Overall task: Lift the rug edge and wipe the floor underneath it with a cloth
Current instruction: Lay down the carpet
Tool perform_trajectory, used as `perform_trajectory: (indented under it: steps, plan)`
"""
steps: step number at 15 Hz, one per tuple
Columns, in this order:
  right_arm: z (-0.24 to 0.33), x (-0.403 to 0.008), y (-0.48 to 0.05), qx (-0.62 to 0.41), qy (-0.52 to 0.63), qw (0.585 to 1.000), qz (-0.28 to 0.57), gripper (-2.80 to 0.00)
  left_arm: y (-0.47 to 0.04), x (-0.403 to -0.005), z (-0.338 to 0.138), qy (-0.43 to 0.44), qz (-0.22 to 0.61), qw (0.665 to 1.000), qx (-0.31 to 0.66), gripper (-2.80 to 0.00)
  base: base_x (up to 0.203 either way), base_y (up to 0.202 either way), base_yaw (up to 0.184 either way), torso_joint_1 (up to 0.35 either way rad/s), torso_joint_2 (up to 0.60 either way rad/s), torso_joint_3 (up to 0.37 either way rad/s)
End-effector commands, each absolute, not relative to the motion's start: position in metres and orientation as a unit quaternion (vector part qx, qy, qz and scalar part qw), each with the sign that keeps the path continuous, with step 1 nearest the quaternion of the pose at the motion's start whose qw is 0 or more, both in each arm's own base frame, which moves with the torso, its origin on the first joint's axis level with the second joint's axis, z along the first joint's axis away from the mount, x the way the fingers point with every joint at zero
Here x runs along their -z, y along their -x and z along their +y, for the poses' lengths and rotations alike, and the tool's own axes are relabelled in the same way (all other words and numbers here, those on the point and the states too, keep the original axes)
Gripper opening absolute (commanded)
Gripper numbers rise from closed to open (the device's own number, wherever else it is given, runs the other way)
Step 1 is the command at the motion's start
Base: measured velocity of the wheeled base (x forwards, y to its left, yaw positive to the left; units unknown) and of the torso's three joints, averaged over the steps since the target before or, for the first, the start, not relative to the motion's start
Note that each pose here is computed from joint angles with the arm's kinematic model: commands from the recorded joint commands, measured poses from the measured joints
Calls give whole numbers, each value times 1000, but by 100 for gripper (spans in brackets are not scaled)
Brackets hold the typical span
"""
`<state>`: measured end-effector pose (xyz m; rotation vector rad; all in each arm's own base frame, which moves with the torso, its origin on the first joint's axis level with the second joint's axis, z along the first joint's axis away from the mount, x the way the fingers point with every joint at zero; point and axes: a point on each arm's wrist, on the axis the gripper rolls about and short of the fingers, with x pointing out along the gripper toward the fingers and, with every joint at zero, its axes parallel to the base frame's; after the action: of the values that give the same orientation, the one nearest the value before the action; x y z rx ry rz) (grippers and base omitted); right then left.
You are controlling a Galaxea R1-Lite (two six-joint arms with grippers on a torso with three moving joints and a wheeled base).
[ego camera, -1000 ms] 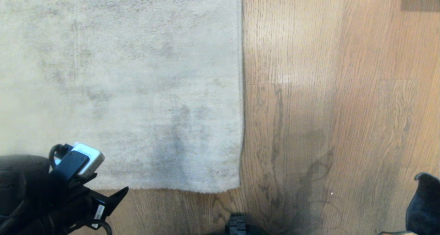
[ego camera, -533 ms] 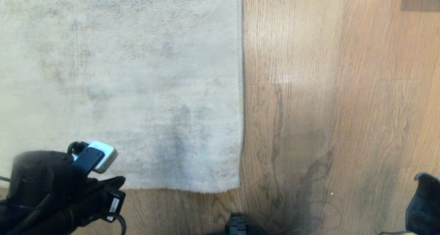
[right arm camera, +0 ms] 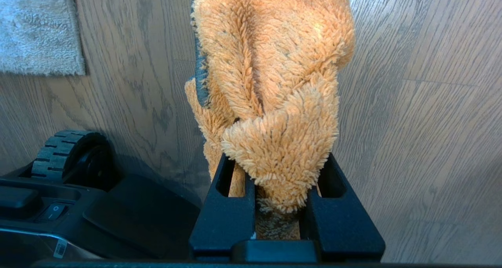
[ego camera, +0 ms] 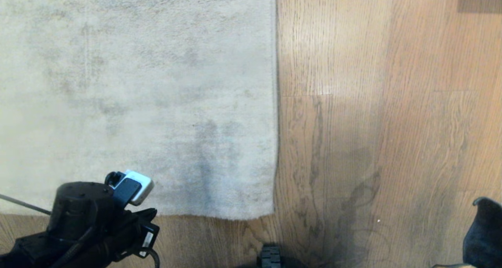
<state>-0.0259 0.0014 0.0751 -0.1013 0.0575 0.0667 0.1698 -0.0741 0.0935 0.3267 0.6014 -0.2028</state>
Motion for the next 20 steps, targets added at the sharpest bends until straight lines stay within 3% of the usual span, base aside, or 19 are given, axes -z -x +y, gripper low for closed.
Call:
perform_trajectory:
  steps: [1, 8, 12, 17, 20]
  plan:
    - [1, -75, 26, -34, 51, 998, 30, -280, -172, -87, -75, -165, 308, 932, 99, -280, 0, 0, 0, 0, 0, 0]
    - [1, -75, 26, -34, 51, 998, 29, -280, -199, -55, -89, -174, 329, 922, 104, -280, 0, 0, 0, 0, 0, 0]
    - [1, -75, 26, -34, 51, 998, 29, -280, -222, -27, -125, -130, 267, 946, 132, -280, 0, 0, 0, 0, 0, 0]
    - [1, -75, 26, -34, 52, 998, 30, -280, -252, -38, -175, -72, 210, 960, 169, -280, 0, 0, 0, 0, 0, 0]
    - [1, -75, 26, -34, 51, 998, 30, -280, -252, -34, -191, -89, 239, 948, 189, -280, 0, 0, 0, 0, 0, 0]
